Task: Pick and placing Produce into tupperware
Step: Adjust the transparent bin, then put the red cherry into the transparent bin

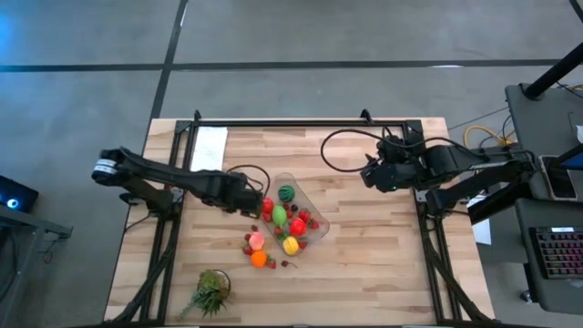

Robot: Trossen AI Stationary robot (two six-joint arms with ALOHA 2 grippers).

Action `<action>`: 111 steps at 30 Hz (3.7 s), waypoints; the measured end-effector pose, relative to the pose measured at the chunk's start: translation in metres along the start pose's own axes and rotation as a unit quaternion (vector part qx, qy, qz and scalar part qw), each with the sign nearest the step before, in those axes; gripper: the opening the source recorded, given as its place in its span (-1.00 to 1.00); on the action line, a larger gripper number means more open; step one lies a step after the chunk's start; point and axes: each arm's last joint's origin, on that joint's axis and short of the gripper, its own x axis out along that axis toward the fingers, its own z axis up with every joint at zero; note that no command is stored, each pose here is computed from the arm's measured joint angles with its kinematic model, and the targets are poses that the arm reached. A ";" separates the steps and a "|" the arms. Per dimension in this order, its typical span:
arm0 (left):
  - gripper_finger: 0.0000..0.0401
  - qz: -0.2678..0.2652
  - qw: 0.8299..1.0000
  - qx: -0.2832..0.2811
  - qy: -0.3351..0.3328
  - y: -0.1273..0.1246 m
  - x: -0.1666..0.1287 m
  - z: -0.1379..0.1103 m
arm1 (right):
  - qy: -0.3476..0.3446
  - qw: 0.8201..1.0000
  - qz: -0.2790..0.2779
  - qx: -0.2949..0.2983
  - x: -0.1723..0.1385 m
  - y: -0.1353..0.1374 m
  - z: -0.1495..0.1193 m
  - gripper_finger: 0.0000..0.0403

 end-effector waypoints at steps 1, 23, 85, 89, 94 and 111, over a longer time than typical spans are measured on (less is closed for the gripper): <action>-0.05 -0.004 1.000 -0.006 0.000 -0.002 0.003 -0.001 | -0.004 1.000 -0.002 0.000 0.000 0.000 0.000 0.18; -0.05 -0.042 0.996 0.052 -0.057 -0.044 0.053 0.020 | -0.013 1.000 0.006 0.001 0.002 0.006 0.003 0.18; -0.50 0.038 0.994 -0.099 0.002 0.066 0.101 -0.025 | -0.032 0.997 0.008 0.064 0.012 0.005 0.017 0.18; -0.63 0.037 0.995 -0.097 0.001 0.065 0.100 -0.025 | -0.032 0.997 0.008 0.064 0.012 0.005 0.017 0.18; -0.66 0.020 0.995 -0.086 -0.035 0.059 0.092 -0.020 | -0.032 0.997 0.007 0.064 0.012 0.005 0.017 0.18; -0.67 -0.342 0.879 0.161 -0.289 -0.013 -0.040 0.027 | -0.031 0.997 0.007 0.064 0.012 0.005 0.016 0.18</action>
